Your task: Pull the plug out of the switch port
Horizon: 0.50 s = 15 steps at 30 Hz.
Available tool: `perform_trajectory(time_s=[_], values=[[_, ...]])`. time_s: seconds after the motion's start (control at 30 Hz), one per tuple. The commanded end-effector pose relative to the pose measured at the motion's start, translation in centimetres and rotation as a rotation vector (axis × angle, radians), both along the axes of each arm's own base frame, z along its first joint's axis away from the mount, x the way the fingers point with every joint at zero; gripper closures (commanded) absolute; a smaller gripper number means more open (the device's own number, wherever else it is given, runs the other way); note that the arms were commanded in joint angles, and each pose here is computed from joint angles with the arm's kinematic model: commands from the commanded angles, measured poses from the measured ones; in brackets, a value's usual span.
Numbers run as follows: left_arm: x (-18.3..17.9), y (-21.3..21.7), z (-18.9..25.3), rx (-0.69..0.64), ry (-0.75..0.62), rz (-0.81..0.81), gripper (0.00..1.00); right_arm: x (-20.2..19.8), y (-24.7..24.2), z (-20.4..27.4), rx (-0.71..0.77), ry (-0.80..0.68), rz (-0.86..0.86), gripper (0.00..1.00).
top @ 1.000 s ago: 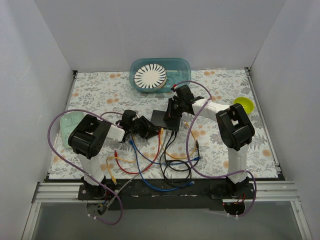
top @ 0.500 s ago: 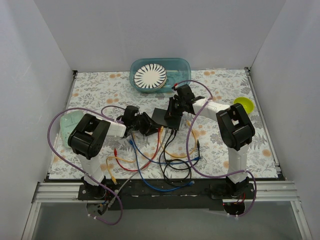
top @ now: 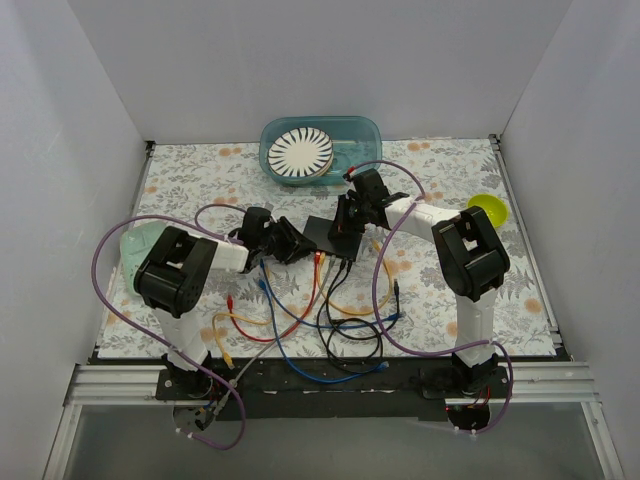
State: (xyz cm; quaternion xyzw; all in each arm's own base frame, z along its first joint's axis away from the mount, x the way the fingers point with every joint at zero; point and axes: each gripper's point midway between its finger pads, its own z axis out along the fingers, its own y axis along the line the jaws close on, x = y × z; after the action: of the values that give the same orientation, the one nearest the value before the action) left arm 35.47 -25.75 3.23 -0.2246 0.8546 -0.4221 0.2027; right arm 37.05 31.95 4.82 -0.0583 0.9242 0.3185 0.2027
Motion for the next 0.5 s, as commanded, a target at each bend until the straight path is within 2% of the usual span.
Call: perform_trajectory(time_s=[0.0,0.23,0.47], values=[[-1.2,1.9,-3.7,0.073,0.047,0.014,0.63,-3.4,-1.1,-4.1,-0.093,0.146,0.033,0.90],[-3.4,1.2,-3.4,-0.018,0.044,-0.042,0.64,-3.5,-1.1,-4.2,-0.094,0.149,0.035,0.90],[-3.5,-0.1,-3.1,-0.068,0.038,-0.097,0.63,-3.4,-1.0,-4.2,-0.093,0.149,0.035,0.91]])
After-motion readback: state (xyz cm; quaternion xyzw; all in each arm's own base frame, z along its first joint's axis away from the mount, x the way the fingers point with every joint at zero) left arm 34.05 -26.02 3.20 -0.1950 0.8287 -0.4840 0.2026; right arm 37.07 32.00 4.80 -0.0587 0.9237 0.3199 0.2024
